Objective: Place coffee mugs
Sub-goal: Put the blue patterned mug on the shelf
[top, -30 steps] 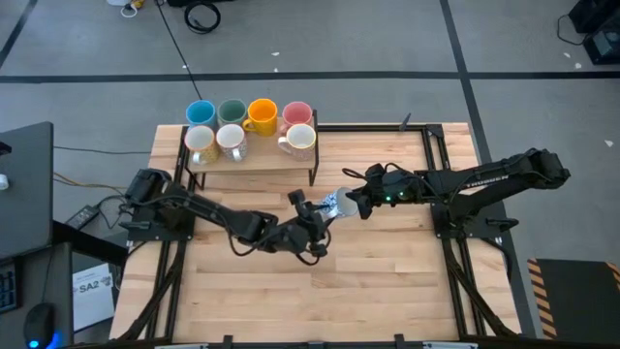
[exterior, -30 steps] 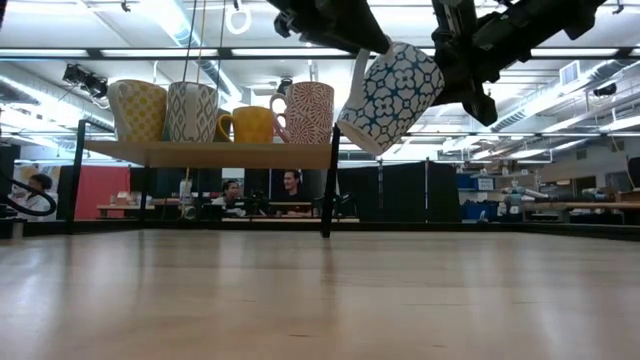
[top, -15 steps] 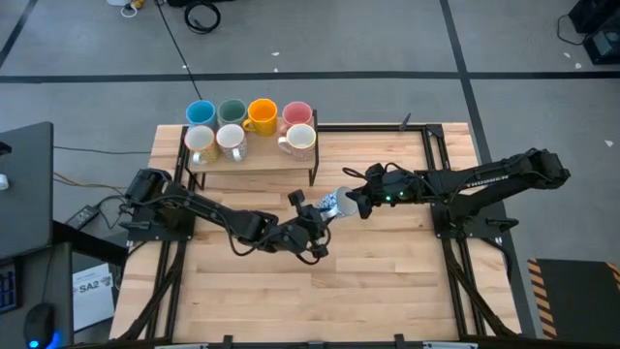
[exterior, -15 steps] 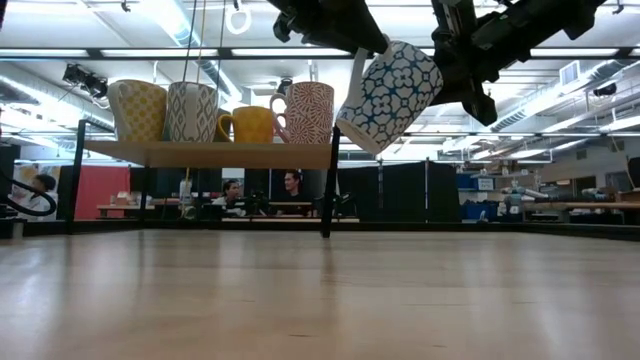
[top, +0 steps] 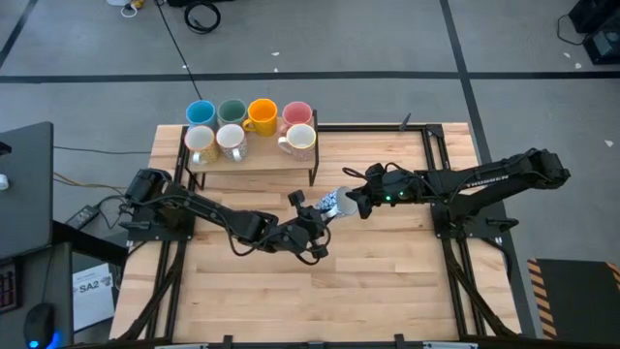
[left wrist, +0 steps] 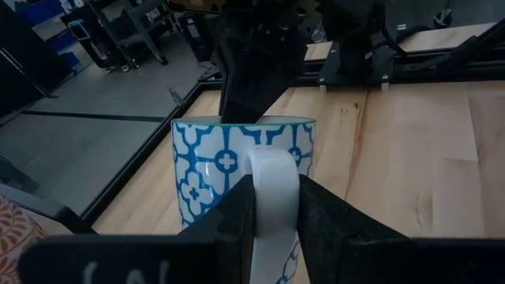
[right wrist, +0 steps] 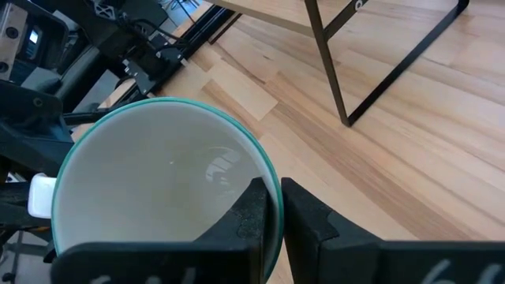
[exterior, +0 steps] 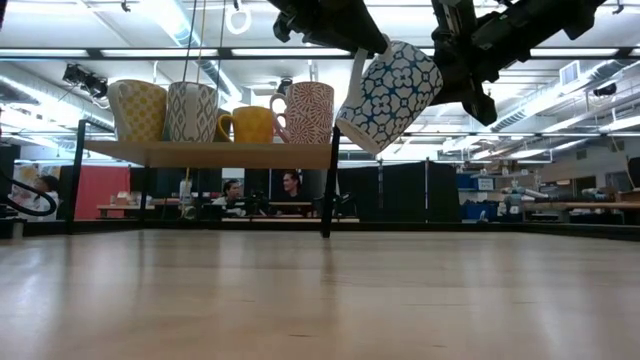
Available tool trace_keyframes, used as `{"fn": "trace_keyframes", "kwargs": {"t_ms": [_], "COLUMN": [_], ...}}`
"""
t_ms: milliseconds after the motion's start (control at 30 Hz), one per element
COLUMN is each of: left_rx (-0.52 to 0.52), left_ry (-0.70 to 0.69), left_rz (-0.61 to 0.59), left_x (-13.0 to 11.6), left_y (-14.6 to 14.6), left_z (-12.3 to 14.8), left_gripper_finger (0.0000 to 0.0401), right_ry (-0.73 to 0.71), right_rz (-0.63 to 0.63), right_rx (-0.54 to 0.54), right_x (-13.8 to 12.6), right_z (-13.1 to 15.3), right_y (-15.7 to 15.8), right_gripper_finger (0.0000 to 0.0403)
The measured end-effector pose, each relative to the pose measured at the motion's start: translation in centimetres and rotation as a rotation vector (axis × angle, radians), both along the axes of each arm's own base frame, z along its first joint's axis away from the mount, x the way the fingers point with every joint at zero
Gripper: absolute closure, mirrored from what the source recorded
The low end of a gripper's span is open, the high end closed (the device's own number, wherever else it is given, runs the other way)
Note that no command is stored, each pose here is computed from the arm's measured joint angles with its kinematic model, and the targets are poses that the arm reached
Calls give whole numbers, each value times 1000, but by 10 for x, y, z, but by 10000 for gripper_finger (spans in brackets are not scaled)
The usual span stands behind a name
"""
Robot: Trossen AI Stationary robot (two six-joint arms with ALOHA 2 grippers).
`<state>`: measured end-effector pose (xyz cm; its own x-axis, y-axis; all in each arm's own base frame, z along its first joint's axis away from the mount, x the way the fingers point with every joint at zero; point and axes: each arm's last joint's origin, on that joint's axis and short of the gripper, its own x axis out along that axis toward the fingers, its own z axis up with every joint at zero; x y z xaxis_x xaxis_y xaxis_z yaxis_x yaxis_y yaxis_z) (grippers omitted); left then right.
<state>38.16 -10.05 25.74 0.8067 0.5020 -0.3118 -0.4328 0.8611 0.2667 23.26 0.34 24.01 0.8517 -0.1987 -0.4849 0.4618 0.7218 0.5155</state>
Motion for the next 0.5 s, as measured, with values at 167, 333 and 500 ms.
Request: {"fn": "trace_keyframes", "kwargs": {"t_ms": [167,333,500], "left_rx": [0,3,5], "left_ry": [-1,1,1], "left_rz": [1,6,12], "left_x": [0,0,0], "left_y": [0,0,1], "left_z": [0,0,0], "left_gripper_finger": [321,320,320], "right_ry": [0,-1,-1], "right_rz": [1,3,9], "right_rx": [-1,2,4], "right_x": [0,0,0], "right_z": [0,0,0], "right_y": [0,0,0], "right_gripper_finger": [359,326,286]}}
